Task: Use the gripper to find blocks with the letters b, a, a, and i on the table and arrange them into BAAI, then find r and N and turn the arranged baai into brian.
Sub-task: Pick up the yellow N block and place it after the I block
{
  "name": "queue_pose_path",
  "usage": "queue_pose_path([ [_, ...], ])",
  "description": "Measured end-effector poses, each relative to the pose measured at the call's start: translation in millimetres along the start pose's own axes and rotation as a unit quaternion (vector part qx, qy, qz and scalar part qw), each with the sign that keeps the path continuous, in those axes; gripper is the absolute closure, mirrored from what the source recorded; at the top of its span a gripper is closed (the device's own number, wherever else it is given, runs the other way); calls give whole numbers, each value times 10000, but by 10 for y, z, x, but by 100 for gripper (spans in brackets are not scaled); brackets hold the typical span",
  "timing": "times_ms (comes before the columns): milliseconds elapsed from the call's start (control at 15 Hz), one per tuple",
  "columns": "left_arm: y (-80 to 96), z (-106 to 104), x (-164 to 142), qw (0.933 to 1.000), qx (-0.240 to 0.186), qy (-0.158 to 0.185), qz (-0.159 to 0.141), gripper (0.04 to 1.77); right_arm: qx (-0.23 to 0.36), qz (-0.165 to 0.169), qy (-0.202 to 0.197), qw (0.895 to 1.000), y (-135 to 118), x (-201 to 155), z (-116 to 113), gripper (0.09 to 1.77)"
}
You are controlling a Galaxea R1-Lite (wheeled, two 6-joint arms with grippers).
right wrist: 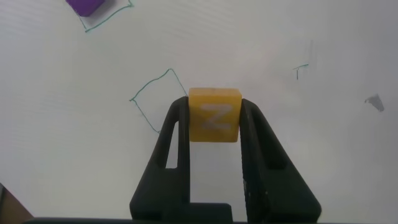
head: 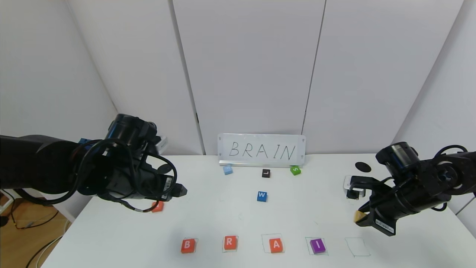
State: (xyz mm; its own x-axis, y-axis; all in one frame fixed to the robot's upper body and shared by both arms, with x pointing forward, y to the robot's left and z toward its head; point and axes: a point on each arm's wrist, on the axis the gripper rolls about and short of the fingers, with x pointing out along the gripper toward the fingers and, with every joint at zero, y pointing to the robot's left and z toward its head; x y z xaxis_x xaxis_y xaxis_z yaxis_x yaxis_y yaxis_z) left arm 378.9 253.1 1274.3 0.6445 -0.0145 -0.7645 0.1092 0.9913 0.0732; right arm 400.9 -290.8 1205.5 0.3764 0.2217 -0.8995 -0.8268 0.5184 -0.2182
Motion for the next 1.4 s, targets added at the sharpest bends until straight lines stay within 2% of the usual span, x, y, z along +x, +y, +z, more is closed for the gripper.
queue_pose_path([
  [133, -1, -4, 27, 10000, 36, 34, 8, 9, -521, 74, -47, 9986, -21, 8, -39, 133],
  [333, -8, -15, 59, 9999, 71, 85, 13, 9, -1166, 389, -53, 9924, -60, 75, -174, 133],
  [800, -8, -30, 102, 9998, 87, 158, 34, 9, -1545, 708, 54, 9854, 13, 213, -231, 133],
  [1400, -4, -51, 206, 9994, 126, 309, 71, 9, -1744, 1035, -192, 9790, 50, 330, -266, 133],
])
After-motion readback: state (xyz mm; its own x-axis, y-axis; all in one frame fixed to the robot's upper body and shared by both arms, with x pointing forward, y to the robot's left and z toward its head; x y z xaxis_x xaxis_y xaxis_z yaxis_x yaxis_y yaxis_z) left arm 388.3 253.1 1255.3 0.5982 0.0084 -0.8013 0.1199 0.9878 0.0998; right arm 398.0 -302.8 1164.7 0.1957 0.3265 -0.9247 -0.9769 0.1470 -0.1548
